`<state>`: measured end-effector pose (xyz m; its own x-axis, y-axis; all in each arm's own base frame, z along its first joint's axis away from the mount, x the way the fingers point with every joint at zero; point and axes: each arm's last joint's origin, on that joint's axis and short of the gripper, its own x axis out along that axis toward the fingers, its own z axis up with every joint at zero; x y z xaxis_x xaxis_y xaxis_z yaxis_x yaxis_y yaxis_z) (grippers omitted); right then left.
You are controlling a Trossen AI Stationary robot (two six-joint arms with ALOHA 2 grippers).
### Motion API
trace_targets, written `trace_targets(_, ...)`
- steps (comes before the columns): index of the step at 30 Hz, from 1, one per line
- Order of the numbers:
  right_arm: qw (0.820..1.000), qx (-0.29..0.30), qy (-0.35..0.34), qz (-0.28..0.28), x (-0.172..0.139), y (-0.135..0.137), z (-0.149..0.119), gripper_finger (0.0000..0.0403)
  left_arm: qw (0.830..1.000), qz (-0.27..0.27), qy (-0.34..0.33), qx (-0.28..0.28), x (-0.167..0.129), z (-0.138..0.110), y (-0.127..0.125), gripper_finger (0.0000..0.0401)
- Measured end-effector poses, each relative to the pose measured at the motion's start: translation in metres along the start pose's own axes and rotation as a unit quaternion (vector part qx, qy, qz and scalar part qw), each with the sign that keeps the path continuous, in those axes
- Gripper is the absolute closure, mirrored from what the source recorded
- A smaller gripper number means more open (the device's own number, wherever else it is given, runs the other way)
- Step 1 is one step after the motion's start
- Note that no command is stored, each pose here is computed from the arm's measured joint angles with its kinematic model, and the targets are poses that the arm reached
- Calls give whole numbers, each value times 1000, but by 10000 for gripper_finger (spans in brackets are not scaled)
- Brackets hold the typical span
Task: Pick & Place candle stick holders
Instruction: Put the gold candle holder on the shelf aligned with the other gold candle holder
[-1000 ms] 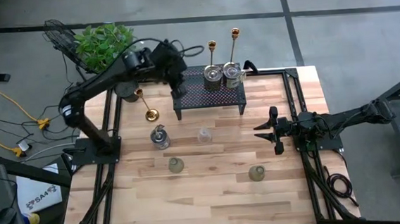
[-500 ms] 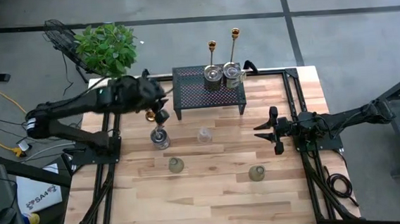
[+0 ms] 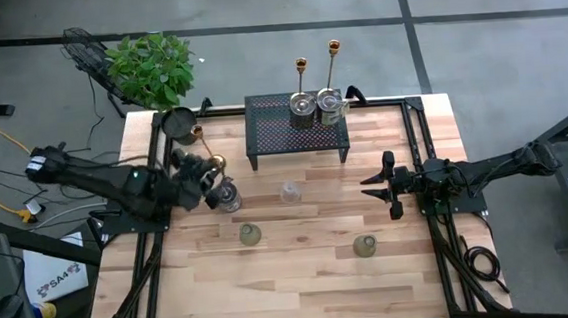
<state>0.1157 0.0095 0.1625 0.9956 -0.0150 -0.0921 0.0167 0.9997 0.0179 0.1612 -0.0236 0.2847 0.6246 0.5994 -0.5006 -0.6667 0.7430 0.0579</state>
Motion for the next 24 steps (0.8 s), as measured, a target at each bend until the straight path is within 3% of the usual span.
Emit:
trace_targets(6, 1000, 0, 0, 0, 0, 0, 0, 304, 997, 60, -54, -8, 9, -42, -3, 327)
trace_targets(11, 1000, 0, 0, 0, 0, 0, 0, 304, 994, 76, -73, -30, 19, -72, -2, 316)
trace_targets(16, 1000, 0, 0, 0, 0, 0, 0, 304, 990, 91, -88, -60, 28, -91, 2, 259)
trace_targets(24, 1000, 0, 0, 0, 0, 0, 0, 304, 985, 122, -112, -41, 36, -110, 9, 176)
